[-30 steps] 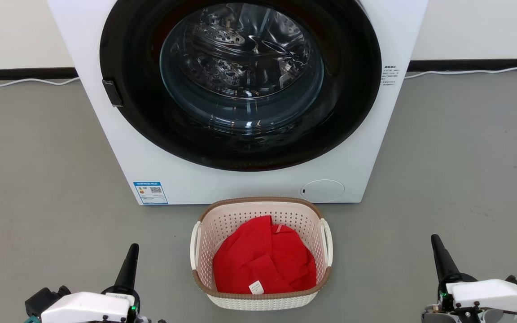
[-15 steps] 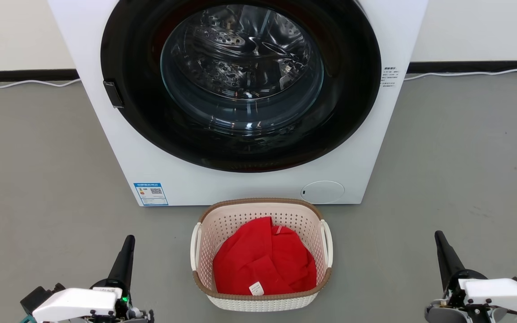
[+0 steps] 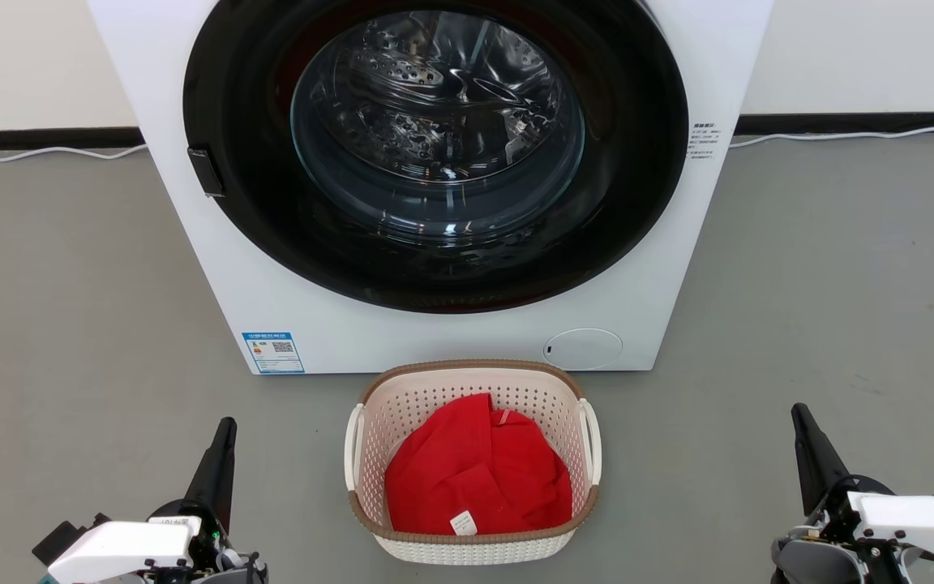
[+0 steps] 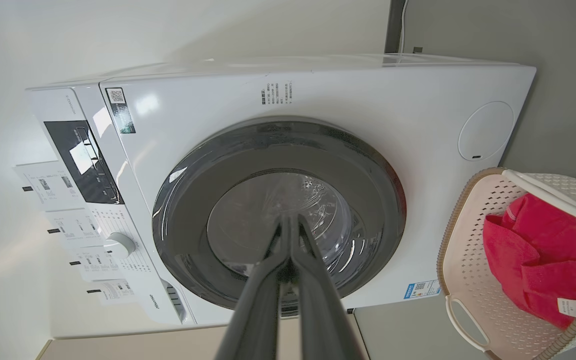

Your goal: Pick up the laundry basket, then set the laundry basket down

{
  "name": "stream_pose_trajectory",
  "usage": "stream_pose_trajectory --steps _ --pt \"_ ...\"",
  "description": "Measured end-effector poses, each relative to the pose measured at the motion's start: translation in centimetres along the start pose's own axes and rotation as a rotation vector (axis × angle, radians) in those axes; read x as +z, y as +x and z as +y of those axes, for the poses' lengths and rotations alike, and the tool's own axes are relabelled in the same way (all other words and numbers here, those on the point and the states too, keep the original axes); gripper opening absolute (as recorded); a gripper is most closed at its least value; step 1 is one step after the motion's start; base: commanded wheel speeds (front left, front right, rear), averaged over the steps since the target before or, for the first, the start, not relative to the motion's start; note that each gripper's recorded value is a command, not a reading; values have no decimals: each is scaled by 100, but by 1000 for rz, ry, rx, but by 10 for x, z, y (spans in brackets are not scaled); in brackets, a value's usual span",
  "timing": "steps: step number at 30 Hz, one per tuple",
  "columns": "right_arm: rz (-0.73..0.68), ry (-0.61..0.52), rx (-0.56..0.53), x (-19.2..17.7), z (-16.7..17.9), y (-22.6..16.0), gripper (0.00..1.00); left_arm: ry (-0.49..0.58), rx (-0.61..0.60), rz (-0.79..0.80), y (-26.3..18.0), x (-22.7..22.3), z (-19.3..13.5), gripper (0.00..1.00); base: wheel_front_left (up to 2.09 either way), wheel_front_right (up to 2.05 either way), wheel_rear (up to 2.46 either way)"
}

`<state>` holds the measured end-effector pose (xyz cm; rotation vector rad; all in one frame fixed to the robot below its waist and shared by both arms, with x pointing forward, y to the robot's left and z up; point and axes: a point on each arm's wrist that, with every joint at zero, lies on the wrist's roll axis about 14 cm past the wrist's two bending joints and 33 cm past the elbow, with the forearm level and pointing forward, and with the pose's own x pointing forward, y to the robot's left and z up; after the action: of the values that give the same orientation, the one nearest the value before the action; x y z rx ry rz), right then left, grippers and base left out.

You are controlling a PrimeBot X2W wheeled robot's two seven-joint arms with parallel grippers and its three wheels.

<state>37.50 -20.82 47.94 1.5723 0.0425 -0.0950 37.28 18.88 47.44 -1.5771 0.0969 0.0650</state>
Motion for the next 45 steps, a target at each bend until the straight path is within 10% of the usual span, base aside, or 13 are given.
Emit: stream_pose_trajectory --steps 45 --pt "0 0 0 0 0 0 0 0 -1 0 0 0 0 0 0 0 0"
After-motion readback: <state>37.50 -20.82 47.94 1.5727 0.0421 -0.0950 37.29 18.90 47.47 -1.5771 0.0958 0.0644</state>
